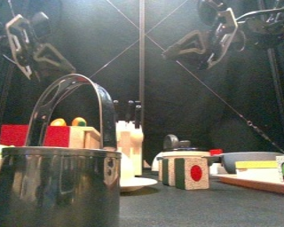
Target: Close drawer
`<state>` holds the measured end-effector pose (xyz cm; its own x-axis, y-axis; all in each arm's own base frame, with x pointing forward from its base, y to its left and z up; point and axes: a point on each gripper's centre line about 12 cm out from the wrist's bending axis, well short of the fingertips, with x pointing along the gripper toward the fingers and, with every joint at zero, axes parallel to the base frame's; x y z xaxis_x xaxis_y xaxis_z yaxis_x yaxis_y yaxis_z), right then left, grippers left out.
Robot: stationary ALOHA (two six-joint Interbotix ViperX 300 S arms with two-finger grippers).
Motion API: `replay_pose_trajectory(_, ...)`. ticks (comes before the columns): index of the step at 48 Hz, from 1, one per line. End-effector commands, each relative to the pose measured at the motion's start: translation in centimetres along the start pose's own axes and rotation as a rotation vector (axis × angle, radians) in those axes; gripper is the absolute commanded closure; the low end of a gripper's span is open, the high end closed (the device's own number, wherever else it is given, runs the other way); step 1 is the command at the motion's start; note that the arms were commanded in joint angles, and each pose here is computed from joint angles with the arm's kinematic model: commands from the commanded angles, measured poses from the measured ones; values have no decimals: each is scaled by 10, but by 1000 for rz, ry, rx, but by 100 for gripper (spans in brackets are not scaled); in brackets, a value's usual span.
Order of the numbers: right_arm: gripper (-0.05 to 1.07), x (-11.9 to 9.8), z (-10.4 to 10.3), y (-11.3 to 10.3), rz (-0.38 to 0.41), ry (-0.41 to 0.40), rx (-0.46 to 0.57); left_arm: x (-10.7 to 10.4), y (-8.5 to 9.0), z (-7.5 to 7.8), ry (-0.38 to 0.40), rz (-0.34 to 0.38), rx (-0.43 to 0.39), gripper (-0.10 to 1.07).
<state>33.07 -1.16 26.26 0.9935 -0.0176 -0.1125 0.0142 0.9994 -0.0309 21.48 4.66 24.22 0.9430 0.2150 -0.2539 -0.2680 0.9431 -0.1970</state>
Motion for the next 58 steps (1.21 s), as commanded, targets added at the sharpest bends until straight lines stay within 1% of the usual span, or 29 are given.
replay_pose_trajectory(1,75,19,10,4,11,-23,5,0,29,9,-32,132,-74,56)
replay_pose_trajectory(6,75,42,4,7,18,2,13,0,52,6,-12,229,-140,56)
replay_pose_trajectory(13,75,75,-3,12,28,25,23,-2,71,2,33,309,-161,56)
replay_pose_trajectory(21,75,116,-3,22,42,22,41,2,90,-8,112,383,-177,56)
replay_pose_trajectory(26,75,136,-7,25,37,38,66,6,96,-11,149,403,-181,56)
replay_pose_trajectory(33,75,160,-20,24,17,112,113,13,103,-12,175,420,-172,56)
replay_pose_trajectory(37,75,173,-23,25,13,142,127,16,108,-13,191,433,-161,56)
replay_pose_trajectory(41,75,184,-25,27,16,165,134,18,113,-17,212,446,-159,56)
replay_pose_trajectory(47,75,197,-29,31,22,190,135,21,121,-26,249,468,-168,56)
replay_pose_trajectory(50,75,203,-33,33,26,205,134,22,124,-25,255,475,-160,56)
replay_pose_trajectory(58,75,218,-40,34,28,234,134,20,123,-31,276,474,-150,56)
